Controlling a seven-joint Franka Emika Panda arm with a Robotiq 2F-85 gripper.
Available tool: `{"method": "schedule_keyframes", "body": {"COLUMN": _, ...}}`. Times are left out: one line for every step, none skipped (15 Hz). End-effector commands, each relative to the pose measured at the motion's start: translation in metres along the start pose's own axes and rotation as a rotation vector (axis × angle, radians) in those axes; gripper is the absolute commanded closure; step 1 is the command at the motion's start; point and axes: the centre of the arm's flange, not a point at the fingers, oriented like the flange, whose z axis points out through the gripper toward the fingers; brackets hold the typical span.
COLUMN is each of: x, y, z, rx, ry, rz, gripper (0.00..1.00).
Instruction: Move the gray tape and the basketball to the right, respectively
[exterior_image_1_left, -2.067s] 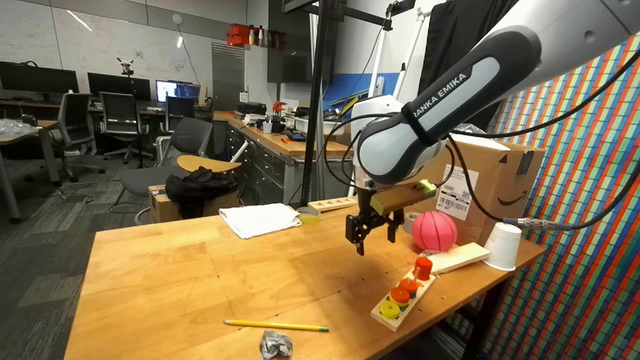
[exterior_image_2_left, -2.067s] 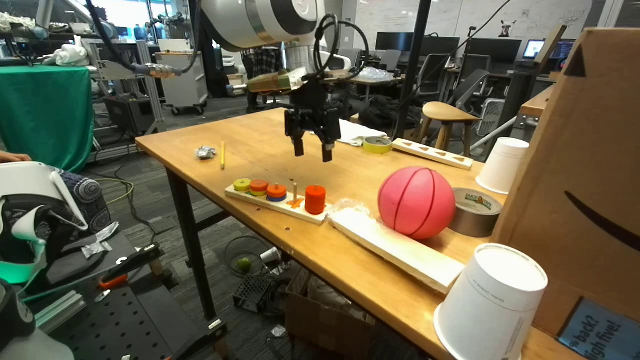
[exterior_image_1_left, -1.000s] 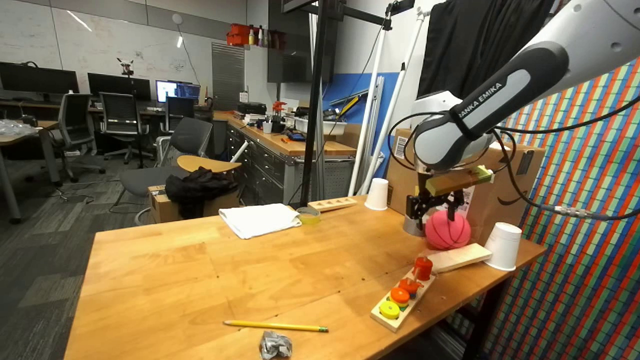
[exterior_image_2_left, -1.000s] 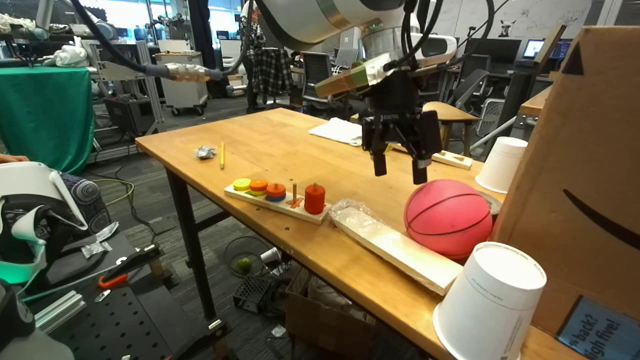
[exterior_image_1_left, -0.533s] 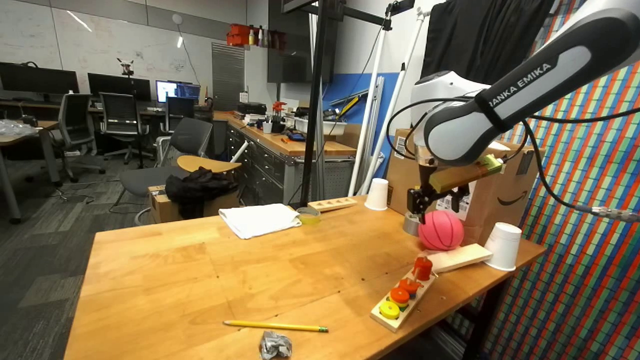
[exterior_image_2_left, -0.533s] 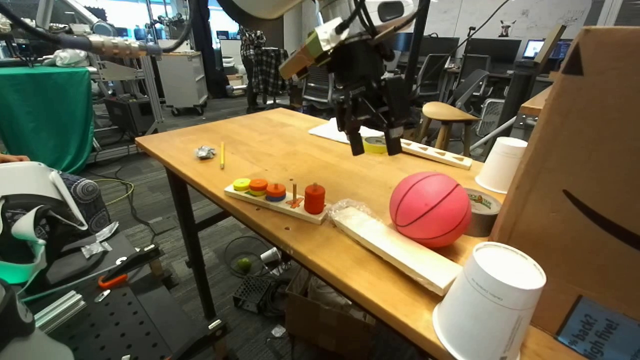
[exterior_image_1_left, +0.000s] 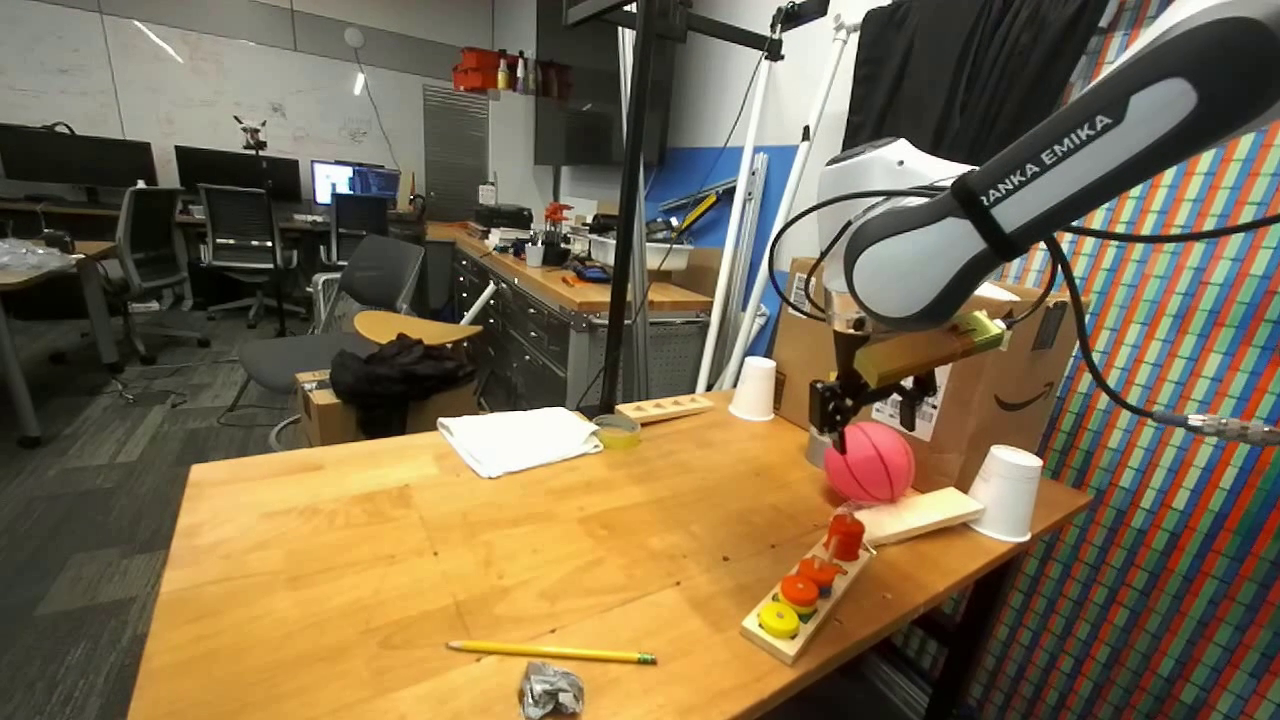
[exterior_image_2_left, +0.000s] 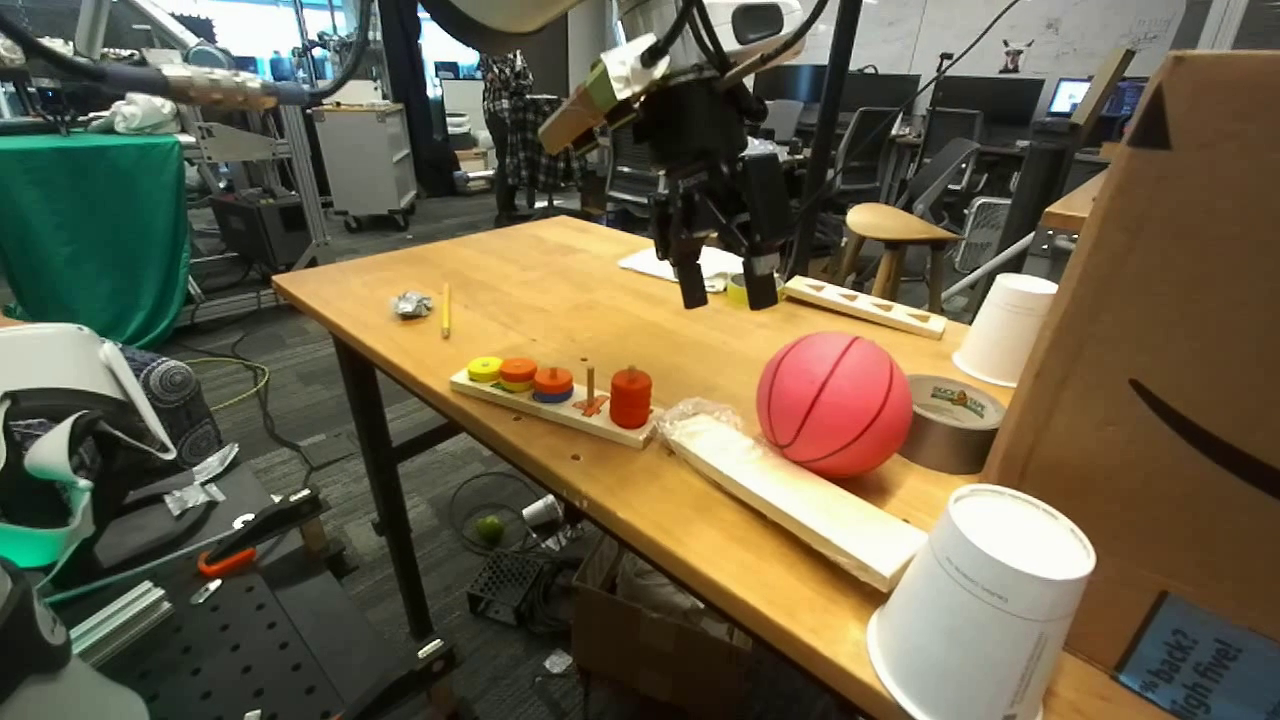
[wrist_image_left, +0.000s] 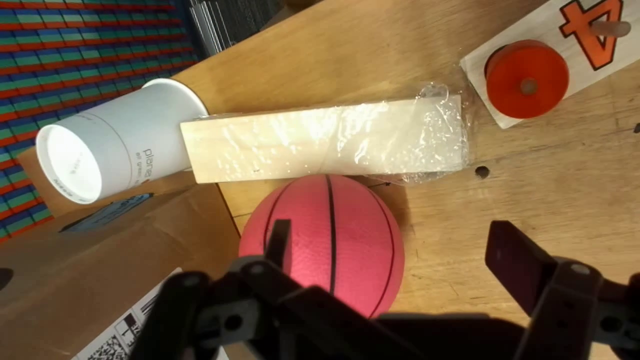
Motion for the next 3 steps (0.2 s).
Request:
{"method": "schedule_keyframes", "body": {"x": 0.0000, "y": -0.0002, "z": -0.0001, "rx": 0.000, "ry": 0.000, "rz": 0.000, "gripper": 0.00}}
{"method": "schedule_keyframes", "body": {"x": -0.0001, "y": -0.0011, "z": -0.0005, "rx": 0.000, "ry": 0.001, "rz": -0.002, "gripper": 0.00}}
{"method": "schedule_keyframes", "body": {"x": -0.0001, "y": -0.0011, "z": -0.0006, "rx": 0.000, "ry": 0.001, "rz": -0.002, "gripper": 0.00}}
